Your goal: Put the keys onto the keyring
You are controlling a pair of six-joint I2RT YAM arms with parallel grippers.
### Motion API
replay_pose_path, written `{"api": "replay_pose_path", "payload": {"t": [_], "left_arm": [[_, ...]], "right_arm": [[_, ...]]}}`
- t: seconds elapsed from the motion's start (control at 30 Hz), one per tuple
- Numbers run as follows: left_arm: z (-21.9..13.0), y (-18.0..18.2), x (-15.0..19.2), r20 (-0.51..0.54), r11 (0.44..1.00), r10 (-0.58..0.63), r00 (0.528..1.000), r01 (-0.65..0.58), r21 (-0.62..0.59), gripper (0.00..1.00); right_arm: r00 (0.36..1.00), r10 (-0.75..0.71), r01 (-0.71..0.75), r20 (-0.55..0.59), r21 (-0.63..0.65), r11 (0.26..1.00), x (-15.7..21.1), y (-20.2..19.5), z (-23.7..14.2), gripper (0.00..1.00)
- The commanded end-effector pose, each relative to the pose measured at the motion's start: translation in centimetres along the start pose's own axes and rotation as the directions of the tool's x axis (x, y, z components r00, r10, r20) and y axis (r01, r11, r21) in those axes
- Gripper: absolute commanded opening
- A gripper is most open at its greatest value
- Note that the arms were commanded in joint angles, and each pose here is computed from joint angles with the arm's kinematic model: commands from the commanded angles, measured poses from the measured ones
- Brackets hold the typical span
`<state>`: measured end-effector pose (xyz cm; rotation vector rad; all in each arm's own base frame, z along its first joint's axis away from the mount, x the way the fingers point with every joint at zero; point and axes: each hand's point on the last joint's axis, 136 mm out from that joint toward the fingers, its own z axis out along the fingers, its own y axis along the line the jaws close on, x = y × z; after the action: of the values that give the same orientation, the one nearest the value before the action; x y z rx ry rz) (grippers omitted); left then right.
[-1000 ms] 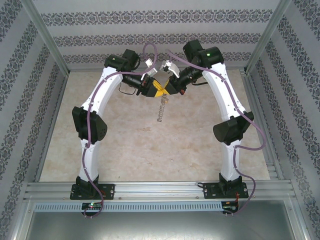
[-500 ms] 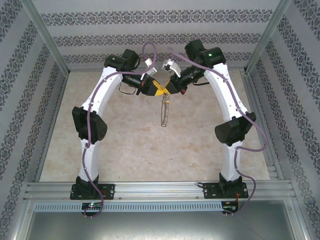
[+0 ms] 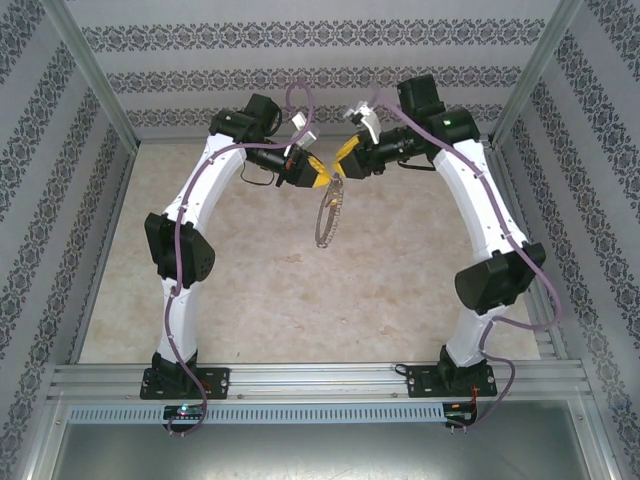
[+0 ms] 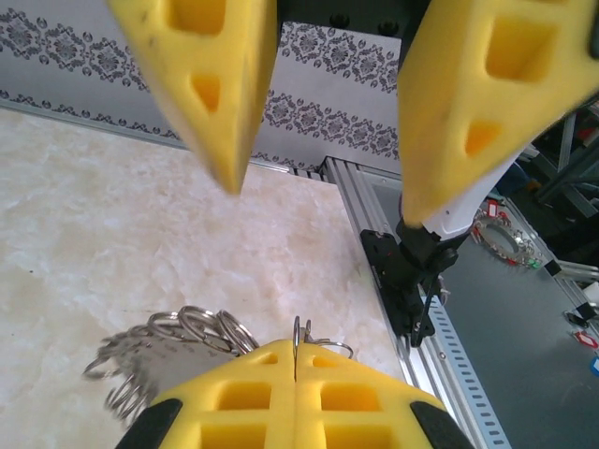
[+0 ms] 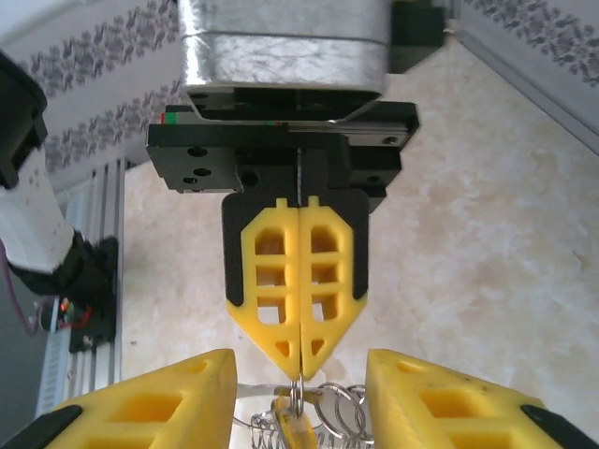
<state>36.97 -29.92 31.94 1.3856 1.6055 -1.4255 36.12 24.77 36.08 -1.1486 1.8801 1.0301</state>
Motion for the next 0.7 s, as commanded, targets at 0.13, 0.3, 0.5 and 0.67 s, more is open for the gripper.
{"api": "replay_pose_path", "payload": {"t": [0.13, 0.3, 0.5, 0.67], "left_arm": [[-0.5, 0.3, -2.1, 0.038, 0.998, 0.05, 0.998, -0.049, -0.031, 0.0], [-0.7, 0.7, -3.0, 0.049, 0.997, 0.065, 0.997, -0.062, -0.055, 0.0], [-0.7, 0.8, -3.5, 0.058, 0.996, 0.074, 0.996, -0.07, -0.063, 0.0], [-0.8, 1.0, -3.7, 0.058, 0.995, 0.074, 0.996, -0.07, -0.071, 0.0]], "right_arm": [[0.976, 0.08, -0.102, 0.205, 0.097, 0.99, 0.7, -1.9, -0.9, 0.45], [0.953, 0.151, -0.173, 0.264, 0.063, 0.983, 3.8, -1.8, 0.6, 0.46], [0.939, 0.174, -0.189, 0.295, 0.022, 0.982, 4.9, -1.2, 1.5, 0.48], [0.939, 0.18, -0.19, 0.294, 0.005, 0.982, 4.9, -1.4, 2.0, 0.48]]}}
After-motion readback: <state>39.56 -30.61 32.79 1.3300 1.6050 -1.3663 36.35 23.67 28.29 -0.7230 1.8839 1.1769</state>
